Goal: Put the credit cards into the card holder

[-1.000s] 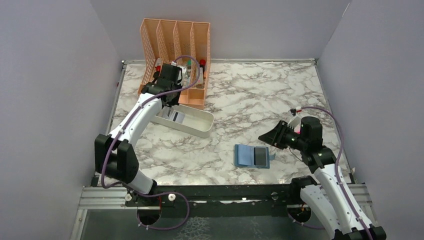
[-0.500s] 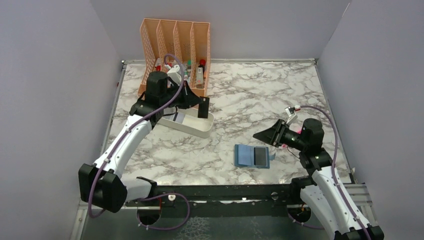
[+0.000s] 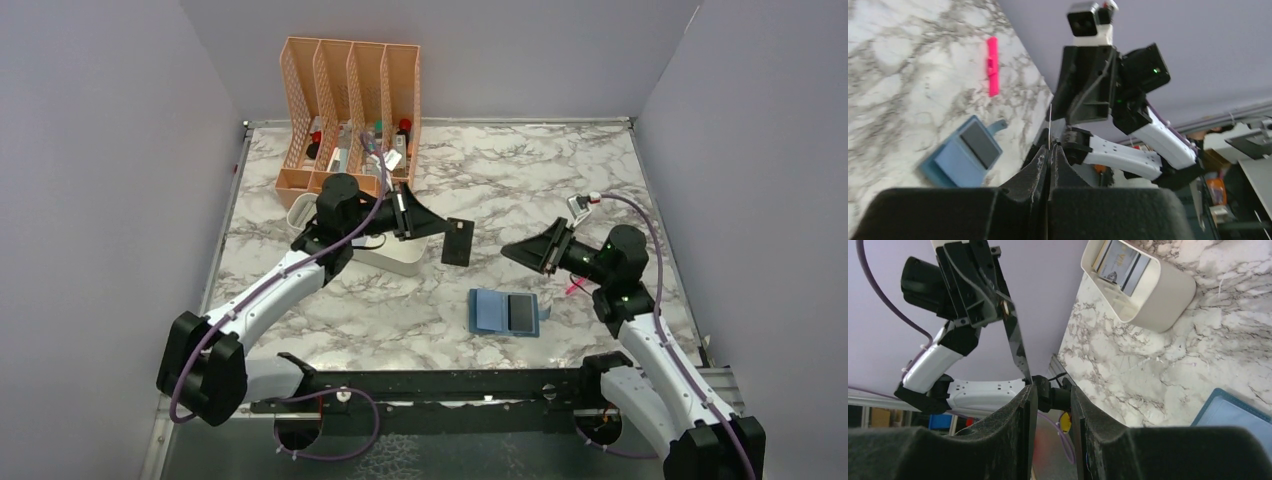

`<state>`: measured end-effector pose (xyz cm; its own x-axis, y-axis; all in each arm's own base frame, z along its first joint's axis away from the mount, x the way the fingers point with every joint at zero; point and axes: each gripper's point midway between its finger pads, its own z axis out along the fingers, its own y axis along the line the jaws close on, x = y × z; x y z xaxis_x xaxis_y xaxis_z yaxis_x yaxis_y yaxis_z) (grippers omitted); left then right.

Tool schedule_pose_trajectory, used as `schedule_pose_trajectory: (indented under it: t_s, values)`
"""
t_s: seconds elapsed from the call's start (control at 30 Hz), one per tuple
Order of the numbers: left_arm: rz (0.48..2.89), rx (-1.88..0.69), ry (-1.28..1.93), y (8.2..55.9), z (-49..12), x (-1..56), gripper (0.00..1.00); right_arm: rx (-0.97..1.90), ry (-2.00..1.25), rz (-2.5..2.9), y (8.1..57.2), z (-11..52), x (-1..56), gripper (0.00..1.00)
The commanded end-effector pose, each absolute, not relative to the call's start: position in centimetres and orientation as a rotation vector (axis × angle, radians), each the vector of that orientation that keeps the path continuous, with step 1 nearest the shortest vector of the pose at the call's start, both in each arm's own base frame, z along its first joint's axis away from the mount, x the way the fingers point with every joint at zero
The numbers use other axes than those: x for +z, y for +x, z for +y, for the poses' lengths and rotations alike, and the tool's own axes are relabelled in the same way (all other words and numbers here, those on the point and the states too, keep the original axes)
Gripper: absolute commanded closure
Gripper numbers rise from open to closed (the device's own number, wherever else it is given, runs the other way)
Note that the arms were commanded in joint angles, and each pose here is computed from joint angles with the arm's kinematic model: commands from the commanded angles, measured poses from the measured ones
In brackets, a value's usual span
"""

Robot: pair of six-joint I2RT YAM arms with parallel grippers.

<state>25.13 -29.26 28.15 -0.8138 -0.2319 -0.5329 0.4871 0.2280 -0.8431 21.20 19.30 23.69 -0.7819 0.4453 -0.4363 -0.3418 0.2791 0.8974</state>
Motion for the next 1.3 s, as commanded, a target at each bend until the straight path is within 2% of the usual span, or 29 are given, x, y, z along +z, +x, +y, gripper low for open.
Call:
schedule_pose_trajectory:
  t_s: [0.0, 0.3, 0.43, 0.53, 0.7, 0.77, 0.83, 0.9, 1.0, 1.13, 1.27]
  values:
    - [1.833, -1.783, 0.294, 22.8, -32.0, 30.9, 1.00, 1.631, -0.018, 1.792, 21.0, 19.8, 27.9, 0.64]
    - [1.854, -1.839, 0.334, 21.2, -35.4, 30.1, 1.00, 1.668, -0.042, 1.787, 20.5, 20.0, 28.4, 0.64]
    - [1.857, -1.837, 0.343, 20.8, -36.2, 29.8, 1.00, 1.685, -0.063, 1.796, 20.0, 20.2, 28.2, 0.67]
    - [1.863, -1.828, 0.329, 21.0, -36.3, 29.4, 1.00, 1.688, -0.056, 1.804, 19.9, 20.1, 27.7, 0.76]
    - [1.853, -1.826, 0.326, 21.1, -36.6, 29.6, 1.00, 1.698, -0.040, 1.811, 19.6, 20.1, 27.0, 0.98]
    - [1.851, -1.818, 0.316, 21.2, -36.5, 29.6, 1.00, 1.693, -0.039, 1.807, 19.5, 20.1, 26.9, 0.99]
    - [1.847, -1.802, 0.308, 21.4, -36.4, 29.5, 0.88, 1.674, -0.040, 1.811, 19.5, 20.0, 26.5, 0.99]
    - [1.841, -1.783, 0.306, 21.4, -36.2, 29.2, 0.71, 1.637, -0.034, 1.840, 19.6, 19.8, 25.7, 0.99]
    - [1.869, -1.736, 0.301, 21.5, -35.9, 27.9, 0.56, 1.565, -0.018, 1.906, 20.0, 19.5, 24.0, 0.99]
    - [1.948, -1.620, 0.314, 22.0, -35.4, 25.5, 0.52, 1.440, -0.013, 1.983, 20.6, 18.9, 21.4, 0.99]
    - [2.085, -1.336, 0.321, 23.2, -34.0, 21.9, 0.53, 1.227, 0.026, 2.089, 21.7, 17.2, 17.9, 0.99]
